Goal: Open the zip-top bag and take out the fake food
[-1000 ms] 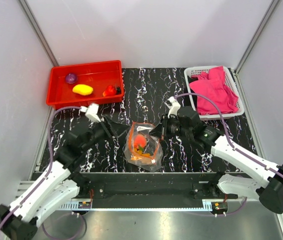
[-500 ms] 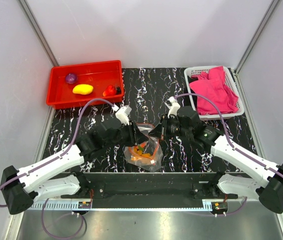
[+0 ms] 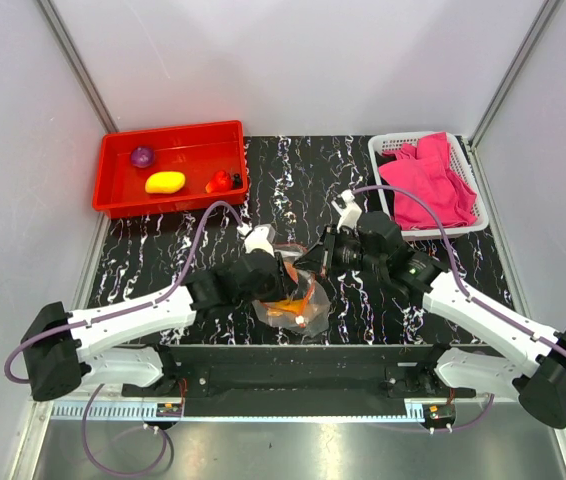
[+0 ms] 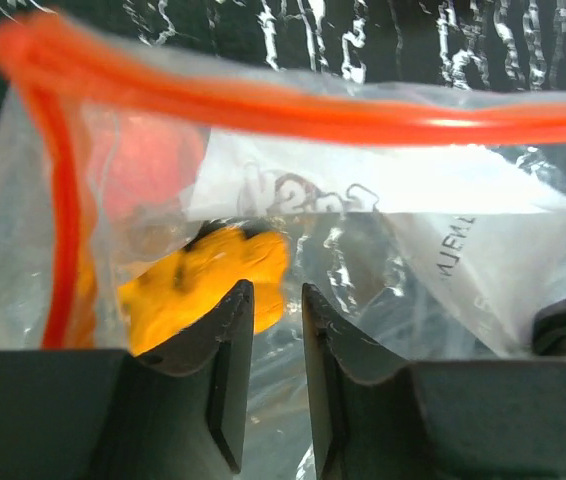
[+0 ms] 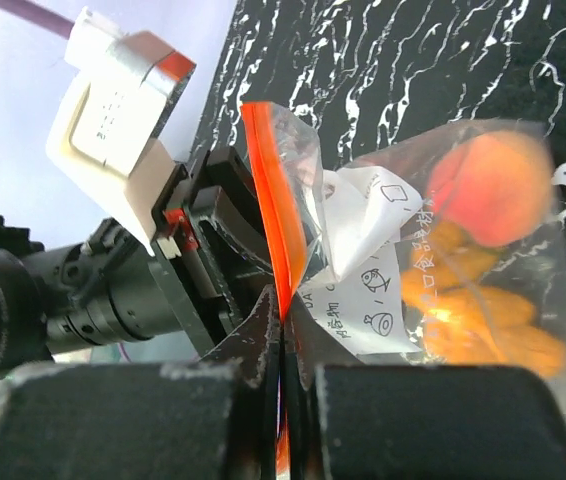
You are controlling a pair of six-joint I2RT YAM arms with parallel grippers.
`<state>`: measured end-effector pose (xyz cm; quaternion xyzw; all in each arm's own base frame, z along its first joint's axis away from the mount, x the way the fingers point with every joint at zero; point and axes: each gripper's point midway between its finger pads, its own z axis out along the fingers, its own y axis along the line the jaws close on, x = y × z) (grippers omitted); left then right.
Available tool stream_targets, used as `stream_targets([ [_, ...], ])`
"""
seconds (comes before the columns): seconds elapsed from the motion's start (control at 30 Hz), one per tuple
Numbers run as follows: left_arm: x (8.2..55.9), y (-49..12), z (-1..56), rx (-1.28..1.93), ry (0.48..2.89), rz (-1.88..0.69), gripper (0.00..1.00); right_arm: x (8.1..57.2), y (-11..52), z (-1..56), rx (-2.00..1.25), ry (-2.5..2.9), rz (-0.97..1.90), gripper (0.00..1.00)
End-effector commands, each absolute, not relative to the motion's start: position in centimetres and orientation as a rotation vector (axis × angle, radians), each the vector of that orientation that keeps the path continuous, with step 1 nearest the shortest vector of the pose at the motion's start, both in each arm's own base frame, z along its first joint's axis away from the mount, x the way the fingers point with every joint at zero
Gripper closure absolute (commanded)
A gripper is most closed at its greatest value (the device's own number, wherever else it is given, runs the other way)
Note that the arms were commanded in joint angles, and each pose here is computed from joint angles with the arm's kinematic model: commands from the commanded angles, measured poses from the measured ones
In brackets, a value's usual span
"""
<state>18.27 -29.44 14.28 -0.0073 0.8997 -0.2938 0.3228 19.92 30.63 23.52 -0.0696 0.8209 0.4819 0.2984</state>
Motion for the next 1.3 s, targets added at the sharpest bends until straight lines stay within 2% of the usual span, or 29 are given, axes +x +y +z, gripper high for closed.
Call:
stream_targets([
  [0.0,20.1,-28.7,16.1,-0.004,2.245,-0.649,0.71,19.6,31.0,25.3,-0.189,2.106,1.371,1.00],
  [0.23,20.9,-28.3,14.7,0.031,2.231,-0.514,0.55,18.9,31.9,25.0,-0.188,2.129,1.462,1.00],
  [0.33,21.2,-28.2,13.9,0.017,2.224,-0.486,0.55,18.8,32.4,25.7,-0.179,2.106,1.516,1.00],
  [0.43,21.4,-28.2,13.6,0.005,2.198,-0.504,0.62,18.8,32.8,26.2,-0.176,2.095,1.552,1.00],
  [0.77,22.1,-26.6,13.1,-0.028,2.154,-0.427,0.62,18.3,34.0,27.2,-0.165,2.077,1.691,1.00],
  [1.03,20.8,-23.1,12.5,-0.164,2.156,-0.425,0.61,18.2,35.7,27.5,-0.183,2.063,1.843,1.00],
  [1.27,20.9,-22.1,11.6,-0.160,2.167,-0.347,0.54,18.1,35.0,24.3,-0.161,2.139,1.786,1.00],
])
